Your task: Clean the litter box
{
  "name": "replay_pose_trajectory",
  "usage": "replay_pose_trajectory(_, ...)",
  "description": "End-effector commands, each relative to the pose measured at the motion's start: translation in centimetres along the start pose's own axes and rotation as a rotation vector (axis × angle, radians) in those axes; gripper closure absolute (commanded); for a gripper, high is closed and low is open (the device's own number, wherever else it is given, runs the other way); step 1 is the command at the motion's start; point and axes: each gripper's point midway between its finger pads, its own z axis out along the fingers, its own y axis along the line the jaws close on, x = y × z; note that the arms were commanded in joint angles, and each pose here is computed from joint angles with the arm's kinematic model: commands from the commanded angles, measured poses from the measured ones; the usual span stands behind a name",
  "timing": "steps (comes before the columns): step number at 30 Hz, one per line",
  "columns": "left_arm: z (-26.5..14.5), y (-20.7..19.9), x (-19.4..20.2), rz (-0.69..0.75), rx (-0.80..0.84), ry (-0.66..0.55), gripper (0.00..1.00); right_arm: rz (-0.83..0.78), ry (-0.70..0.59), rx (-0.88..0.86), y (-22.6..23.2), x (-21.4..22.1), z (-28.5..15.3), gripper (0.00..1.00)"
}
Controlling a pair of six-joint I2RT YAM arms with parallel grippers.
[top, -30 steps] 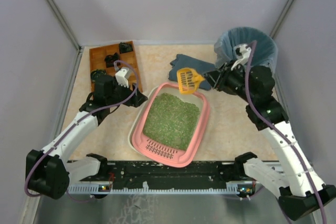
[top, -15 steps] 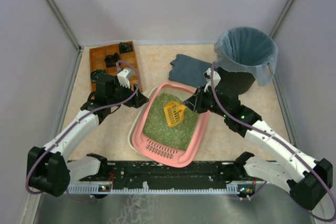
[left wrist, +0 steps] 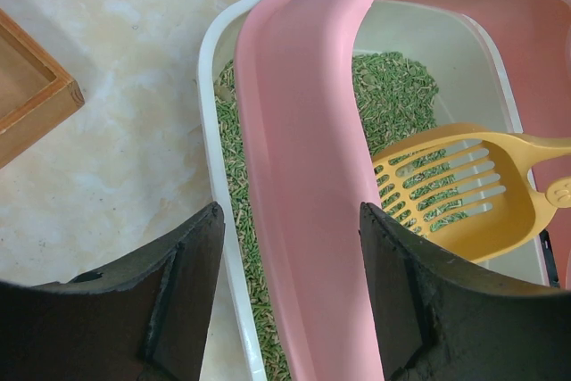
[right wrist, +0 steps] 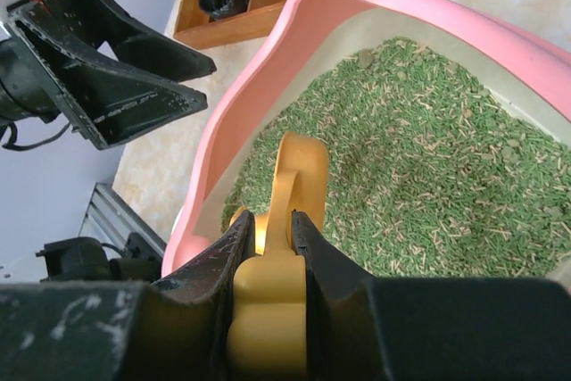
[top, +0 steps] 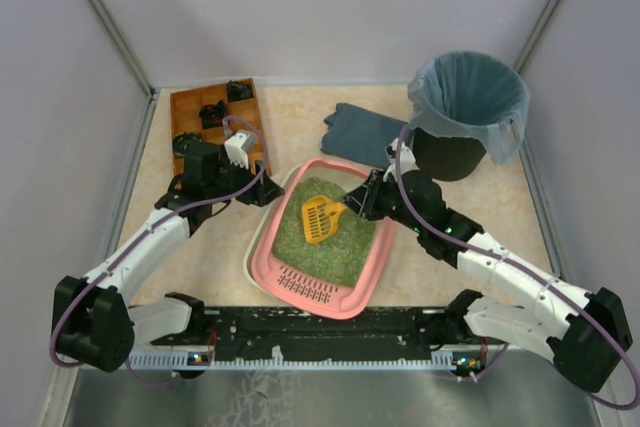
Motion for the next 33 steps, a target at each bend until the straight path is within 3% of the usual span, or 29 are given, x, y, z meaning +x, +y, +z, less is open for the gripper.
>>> replay_pose_trajectory(1, 0.1, -0.6, -0.9, 0.011, 0.027, -0.022, 0.32, 0.032, -0.114, -0.123, 3.2, -2.9, 0.7, 1.0)
replay_pose_trajectory(20, 0.0, -0.3, -0.9, 0.012, 0.006, -0.018, 0.33, 0.057, -0.062, -0.346, 8.1, -1.1, 2.1, 1.0)
replay_pose_trajectory(33, -0.1, -1.2, -0.8, 0.014, 0.058, -0.017, 0.31, 0.128, -0.127, -0.288, 7.3, -1.6, 1.9, 1.0)
